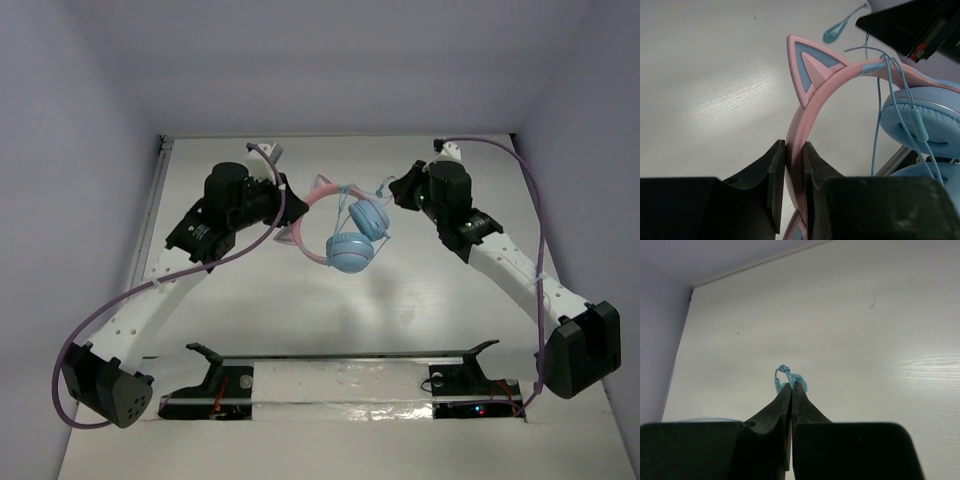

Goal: Wrap the headphones

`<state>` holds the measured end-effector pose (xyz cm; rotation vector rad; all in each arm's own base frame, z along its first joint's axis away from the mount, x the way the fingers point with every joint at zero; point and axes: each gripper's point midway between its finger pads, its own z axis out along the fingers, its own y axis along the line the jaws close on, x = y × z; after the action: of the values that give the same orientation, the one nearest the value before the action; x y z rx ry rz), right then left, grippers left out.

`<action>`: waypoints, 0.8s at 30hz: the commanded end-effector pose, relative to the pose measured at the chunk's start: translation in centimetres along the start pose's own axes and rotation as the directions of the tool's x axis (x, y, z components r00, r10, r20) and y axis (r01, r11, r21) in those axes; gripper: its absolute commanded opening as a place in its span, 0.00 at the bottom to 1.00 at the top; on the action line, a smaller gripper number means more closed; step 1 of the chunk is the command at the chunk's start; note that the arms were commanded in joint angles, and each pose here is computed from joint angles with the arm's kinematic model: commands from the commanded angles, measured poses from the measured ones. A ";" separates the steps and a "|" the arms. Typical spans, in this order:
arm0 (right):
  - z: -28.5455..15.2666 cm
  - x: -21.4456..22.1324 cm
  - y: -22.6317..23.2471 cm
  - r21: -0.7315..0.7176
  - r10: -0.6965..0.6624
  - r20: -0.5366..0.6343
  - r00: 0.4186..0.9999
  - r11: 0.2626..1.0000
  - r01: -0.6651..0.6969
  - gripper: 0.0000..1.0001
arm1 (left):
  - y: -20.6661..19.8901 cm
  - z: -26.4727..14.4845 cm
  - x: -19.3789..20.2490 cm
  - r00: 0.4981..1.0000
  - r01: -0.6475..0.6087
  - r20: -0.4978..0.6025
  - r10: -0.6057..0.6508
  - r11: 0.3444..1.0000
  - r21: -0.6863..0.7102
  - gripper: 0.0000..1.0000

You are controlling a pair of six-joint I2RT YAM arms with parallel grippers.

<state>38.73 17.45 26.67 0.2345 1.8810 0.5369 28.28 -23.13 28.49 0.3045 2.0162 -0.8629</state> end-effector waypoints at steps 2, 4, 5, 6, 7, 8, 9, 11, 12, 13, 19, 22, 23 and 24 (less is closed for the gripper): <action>-0.8 2.0 3.9 -0.236 0.046 -0.081 0.996 0.970 -0.064 0.00 | -5.3 -3.9 -8.0 0.974 -0.045 0.224 0.012 0.988 0.145 0.00; -1.5 3.9 4.9 -0.319 0.044 -0.149 0.988 0.943 -0.090 0.00 | -5.6 -4.5 -9.7 0.965 -0.047 0.261 0.012 0.991 0.127 0.00; -1.8 4.4 5.0 -0.337 0.041 -0.165 0.985 0.937 -0.096 0.00 | -5.6 -4.7 -10.2 0.963 -0.043 0.268 0.011 0.993 0.112 0.00; -2.1 5.3 5.0 -0.352 0.038 -0.188 0.982 0.930 -0.103 0.00 | -5.7 -5.2 -11.4 0.955 -0.044 0.295 0.011 0.994 0.105 0.00; -2.7 5.8 5.4 -0.386 0.029 -0.212 0.977 0.916 -0.111 0.00 | -5.9 -5.4 -11.9 0.952 -0.044 0.305 0.010 0.994 0.103 0.00; -3.3 5.8 5.7 -0.407 0.026 -0.214 0.977 0.906 -0.113 0.00 | -5.8 -5.4 -12.2 0.953 -0.037 0.304 0.007 0.995 0.092 0.00; -3.6 6.2 5.8 -0.419 0.022 -0.228 0.973 0.900 -0.119 0.04 | -6.2 -5.7 -13.1 0.948 -0.036 0.319 0.005 0.995 0.092 0.00; -4.5 7.2 5.7 -0.436 -0.003 -0.265 0.964 0.893 -0.117 0.32 | -6.1 -5.9 -13.9 0.944 -0.032 0.329 0.003 0.996 0.083 0.00; -4.8 7.4 5.6 -0.435 -0.008 -0.268 0.963 0.893 -0.114 0.43 | -6.0 -5.6 -14.1 0.945 -0.027 0.326 0.000 0.997 0.077 0.00; -5.2 7.4 4.9 -0.415 -0.009 -0.260 0.966 0.904 -0.103 0.61 | -6.2 -5.9 -14.6 0.941 -0.030 0.338 0.003 0.997 0.073 0.00; -6.9 4.7 3.1 -0.317 0.059 -0.132 0.990 0.943 -0.099 0.77 | -5.9 -6.1 -15.0 0.939 -0.024 0.345 0.005 0.998 0.051 0.00; -8.7 3.7 4.8 -0.407 0.025 -0.116 0.993 0.911 -0.071 0.63 | -5.5 -5.8 -15.0 0.942 -0.017 0.337 0.002 0.999 0.040 0.00; -9.1 3.5 5.0 -0.430 0.006 -0.106 0.994 0.901 -0.051 0.35 | -5.5 -5.9 -15.0 0.942 -0.019 0.335 0.004 0.999 0.042 0.00; -9.6 3.7 5.1 -0.454 -0.020 -0.096 0.995 0.890 -0.026 0.14 | -5.6 -6.0 -15.1 0.941 -0.020 0.337 0.004 0.999 0.044 0.00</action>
<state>28.89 20.83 26.79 -0.0203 1.8636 0.9659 30.47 -21.78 40.62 0.2055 1.8156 -0.8404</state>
